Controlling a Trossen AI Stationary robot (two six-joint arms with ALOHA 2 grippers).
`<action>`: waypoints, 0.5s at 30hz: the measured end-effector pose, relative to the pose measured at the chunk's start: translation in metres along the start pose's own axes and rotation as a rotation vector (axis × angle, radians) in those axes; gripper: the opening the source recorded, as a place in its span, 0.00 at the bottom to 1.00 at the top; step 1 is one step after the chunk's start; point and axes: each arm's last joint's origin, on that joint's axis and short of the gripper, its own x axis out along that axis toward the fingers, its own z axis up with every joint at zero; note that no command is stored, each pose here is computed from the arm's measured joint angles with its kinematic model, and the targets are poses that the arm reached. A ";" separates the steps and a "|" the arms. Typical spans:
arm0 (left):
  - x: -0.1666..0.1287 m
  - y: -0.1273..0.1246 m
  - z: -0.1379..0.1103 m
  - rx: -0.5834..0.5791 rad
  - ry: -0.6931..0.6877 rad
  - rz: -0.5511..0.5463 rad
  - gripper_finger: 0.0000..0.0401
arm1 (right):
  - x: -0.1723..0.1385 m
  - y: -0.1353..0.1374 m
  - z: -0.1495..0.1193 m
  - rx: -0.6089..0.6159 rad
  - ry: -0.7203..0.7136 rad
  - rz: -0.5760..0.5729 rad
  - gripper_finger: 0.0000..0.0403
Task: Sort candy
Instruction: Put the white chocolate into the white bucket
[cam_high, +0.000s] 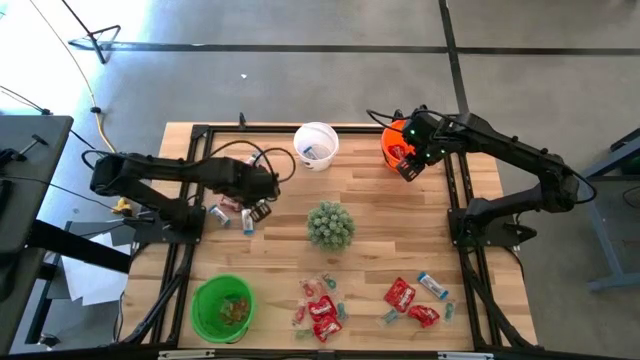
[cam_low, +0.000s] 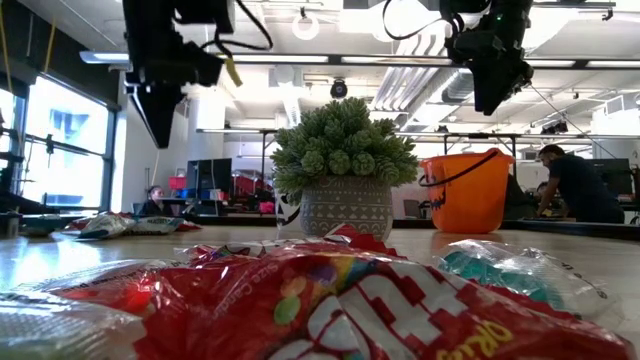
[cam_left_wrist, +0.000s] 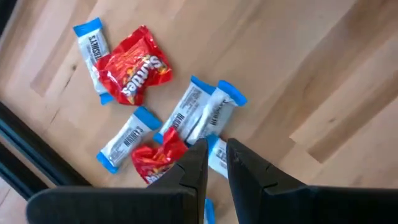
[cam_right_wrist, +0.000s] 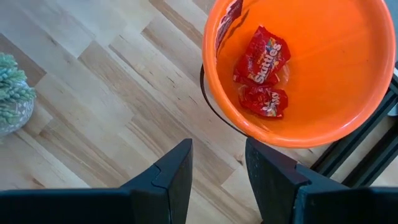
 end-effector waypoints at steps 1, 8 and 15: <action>0.002 0.003 0.001 0.008 0.001 0.002 0.11 | 0.000 0.000 0.000 0.004 0.000 0.000 0.36; 0.017 0.021 0.005 0.057 0.060 0.014 0.11 | 0.000 0.000 0.000 0.054 0.000 0.000 0.36; 0.031 0.027 -0.002 0.121 0.137 -0.016 0.11 | 0.000 0.000 0.000 0.072 0.000 -0.002 0.36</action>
